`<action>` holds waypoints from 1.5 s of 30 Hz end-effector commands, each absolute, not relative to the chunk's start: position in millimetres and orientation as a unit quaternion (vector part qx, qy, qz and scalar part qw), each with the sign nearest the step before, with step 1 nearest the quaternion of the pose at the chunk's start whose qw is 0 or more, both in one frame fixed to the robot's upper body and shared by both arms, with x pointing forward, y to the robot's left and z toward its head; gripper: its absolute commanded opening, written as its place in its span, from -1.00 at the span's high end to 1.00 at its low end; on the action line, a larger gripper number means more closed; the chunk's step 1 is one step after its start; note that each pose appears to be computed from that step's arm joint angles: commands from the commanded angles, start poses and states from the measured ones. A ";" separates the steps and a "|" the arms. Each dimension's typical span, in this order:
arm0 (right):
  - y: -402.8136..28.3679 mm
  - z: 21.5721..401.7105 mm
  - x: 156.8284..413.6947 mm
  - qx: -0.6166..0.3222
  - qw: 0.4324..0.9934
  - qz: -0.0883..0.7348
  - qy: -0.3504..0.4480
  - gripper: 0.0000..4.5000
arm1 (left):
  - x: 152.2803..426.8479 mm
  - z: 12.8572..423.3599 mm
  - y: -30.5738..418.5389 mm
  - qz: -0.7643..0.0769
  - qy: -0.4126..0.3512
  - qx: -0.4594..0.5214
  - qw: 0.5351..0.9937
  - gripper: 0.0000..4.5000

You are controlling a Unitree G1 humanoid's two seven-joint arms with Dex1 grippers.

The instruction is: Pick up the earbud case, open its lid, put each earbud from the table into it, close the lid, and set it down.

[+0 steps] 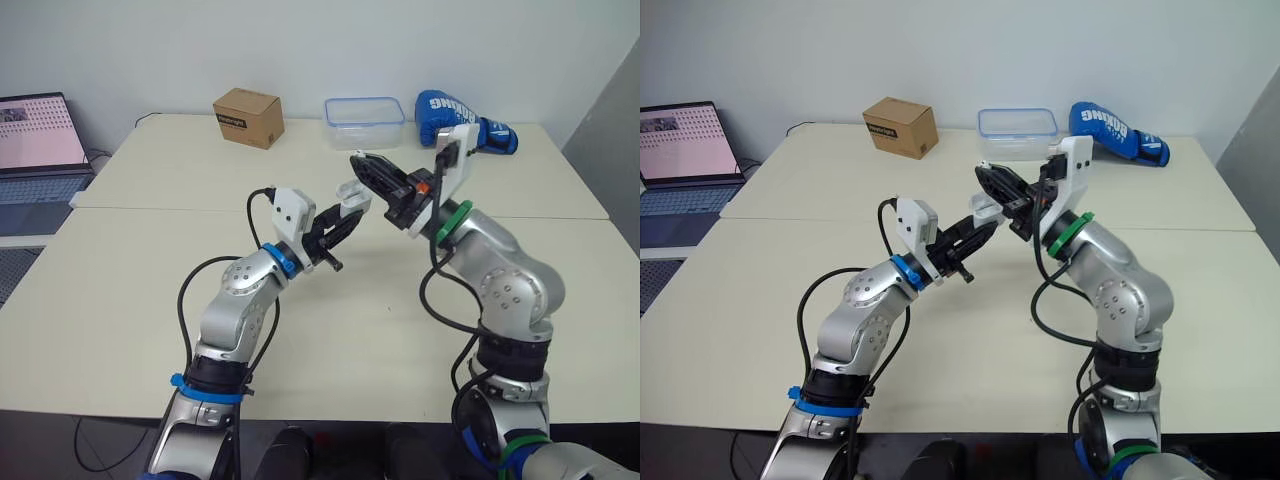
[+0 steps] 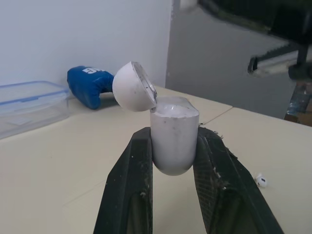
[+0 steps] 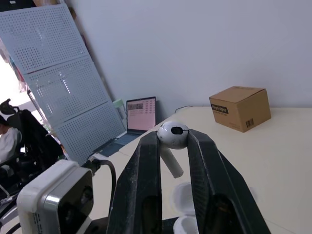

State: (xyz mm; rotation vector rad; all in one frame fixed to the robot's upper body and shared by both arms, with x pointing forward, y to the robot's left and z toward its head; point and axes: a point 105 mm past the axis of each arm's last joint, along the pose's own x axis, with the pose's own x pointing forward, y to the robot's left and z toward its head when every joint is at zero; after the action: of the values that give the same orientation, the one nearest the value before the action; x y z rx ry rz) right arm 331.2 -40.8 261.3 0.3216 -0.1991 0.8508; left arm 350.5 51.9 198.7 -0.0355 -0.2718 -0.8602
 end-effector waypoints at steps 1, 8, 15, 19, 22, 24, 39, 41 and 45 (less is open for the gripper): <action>-40.9 269.0 328.0 0.154 0.896 0.397 -0.126 0.83 | 350.8 218.6 52.7 -0.407 -0.173 -0.012 0.897 0.66; -40.2 254.5 331.0 0.146 0.906 0.382 -0.107 0.83 | 349.4 223.1 49.9 -0.410 -0.183 -0.013 0.893 0.66; -42.2 246.2 334.4 0.131 0.912 0.379 -0.091 0.83 | 345.5 223.8 50.3 -0.414 -0.187 -0.015 0.891 0.66; -42.3 243.3 336.5 0.132 0.913 0.376 -0.087 0.83 | 343.0 223.6 49.6 -0.417 -0.188 -0.015 0.889 0.66; -40.1 242.4 336.2 0.136 0.912 0.378 -0.084 0.83 | 341.8 222.5 50.8 -0.417 -0.187 -0.015 0.889 0.66; -38.3 242.2 334.9 0.139 0.910 0.382 -0.083 0.83 | 341.4 222.1 51.3 -0.418 -0.187 -0.014 0.889 0.66; -30.0 236.1 330.6 0.138 0.905 0.397 -0.065 0.83 | 339.0 224.2 44.5 -0.425 -0.193 -0.007 0.884 0.66; -29.7 235.9 331.3 0.140 0.905 0.396 -0.064 0.83 | 338.7 224.2 44.0 -0.426 -0.193 -0.006 0.884 0.66; -31.8 233.8 334.3 0.153 0.908 0.385 -0.056 0.36 | 339.2 225.5 44.1 -0.426 -0.194 -0.006 0.883 0.66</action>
State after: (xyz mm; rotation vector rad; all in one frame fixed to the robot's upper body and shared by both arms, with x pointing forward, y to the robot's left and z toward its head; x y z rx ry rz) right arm 334.5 -31.8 234.6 0.3029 -0.1272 0.8012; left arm 350.4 50.8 198.7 -0.0235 -0.2865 -0.8493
